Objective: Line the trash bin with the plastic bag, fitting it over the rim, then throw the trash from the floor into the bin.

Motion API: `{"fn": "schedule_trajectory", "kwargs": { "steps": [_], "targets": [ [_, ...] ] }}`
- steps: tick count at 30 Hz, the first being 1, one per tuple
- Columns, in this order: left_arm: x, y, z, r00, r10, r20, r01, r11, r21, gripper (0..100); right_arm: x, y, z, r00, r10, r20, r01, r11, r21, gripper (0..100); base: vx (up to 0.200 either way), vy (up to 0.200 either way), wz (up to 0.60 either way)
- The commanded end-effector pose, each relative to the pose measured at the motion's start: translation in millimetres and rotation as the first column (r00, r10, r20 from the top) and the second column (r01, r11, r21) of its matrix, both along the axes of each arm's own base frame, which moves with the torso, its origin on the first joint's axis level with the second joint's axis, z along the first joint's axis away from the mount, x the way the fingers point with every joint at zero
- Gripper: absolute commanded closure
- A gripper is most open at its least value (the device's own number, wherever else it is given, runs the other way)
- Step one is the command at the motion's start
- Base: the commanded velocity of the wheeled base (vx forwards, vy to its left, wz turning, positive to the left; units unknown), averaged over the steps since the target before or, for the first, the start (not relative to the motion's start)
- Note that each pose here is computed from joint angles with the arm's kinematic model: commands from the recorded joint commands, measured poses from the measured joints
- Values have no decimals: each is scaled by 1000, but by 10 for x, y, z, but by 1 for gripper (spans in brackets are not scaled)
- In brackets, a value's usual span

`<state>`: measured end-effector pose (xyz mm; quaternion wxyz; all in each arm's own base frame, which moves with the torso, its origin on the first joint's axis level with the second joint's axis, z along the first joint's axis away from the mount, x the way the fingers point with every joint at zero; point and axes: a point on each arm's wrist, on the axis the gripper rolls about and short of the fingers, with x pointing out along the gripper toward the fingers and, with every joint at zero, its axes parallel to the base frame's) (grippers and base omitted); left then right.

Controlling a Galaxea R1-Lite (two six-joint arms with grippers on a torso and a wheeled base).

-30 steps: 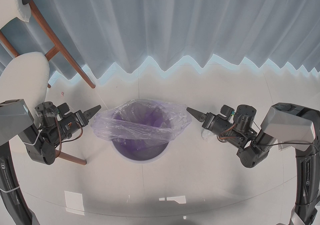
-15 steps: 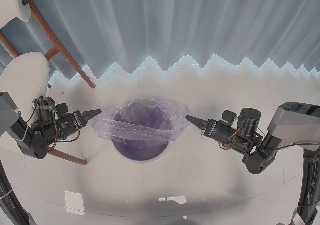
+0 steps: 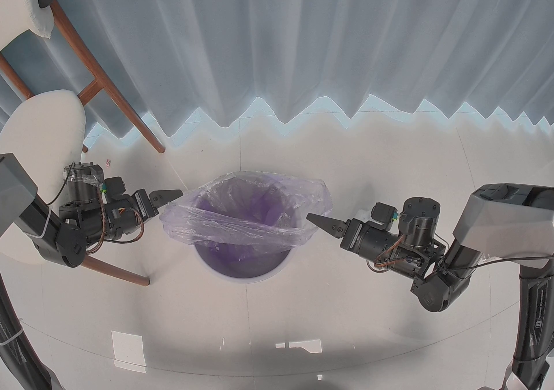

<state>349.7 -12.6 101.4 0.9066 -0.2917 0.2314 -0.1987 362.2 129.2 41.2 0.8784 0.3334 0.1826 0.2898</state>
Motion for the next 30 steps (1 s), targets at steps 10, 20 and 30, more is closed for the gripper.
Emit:
{"fn": "schedule_trajectory", "kwargs": {
  "steps": [10, 20, 30],
  "targets": [
    [41, -61, -50, 1000, -11, -21, 11, 1000, -19, 0, -20, 107, -82, 999, 24, -35, -23, 1000, 14, 0, 0, 0, 0],
    [94, -70, -40, 999, -3, -34, 0, 997, -73, 0, 57, 134, -107, 1000, 18, -18, -17, 1000, 20, 0, 0, 0, 0],
    [32, -106, -82, 998, -12, -57, 8, 997, -72, 100, 12, 242, -133, 999, 30, -18, -30, 999, 19, 100, 0, 0, 0]
  ]
}}
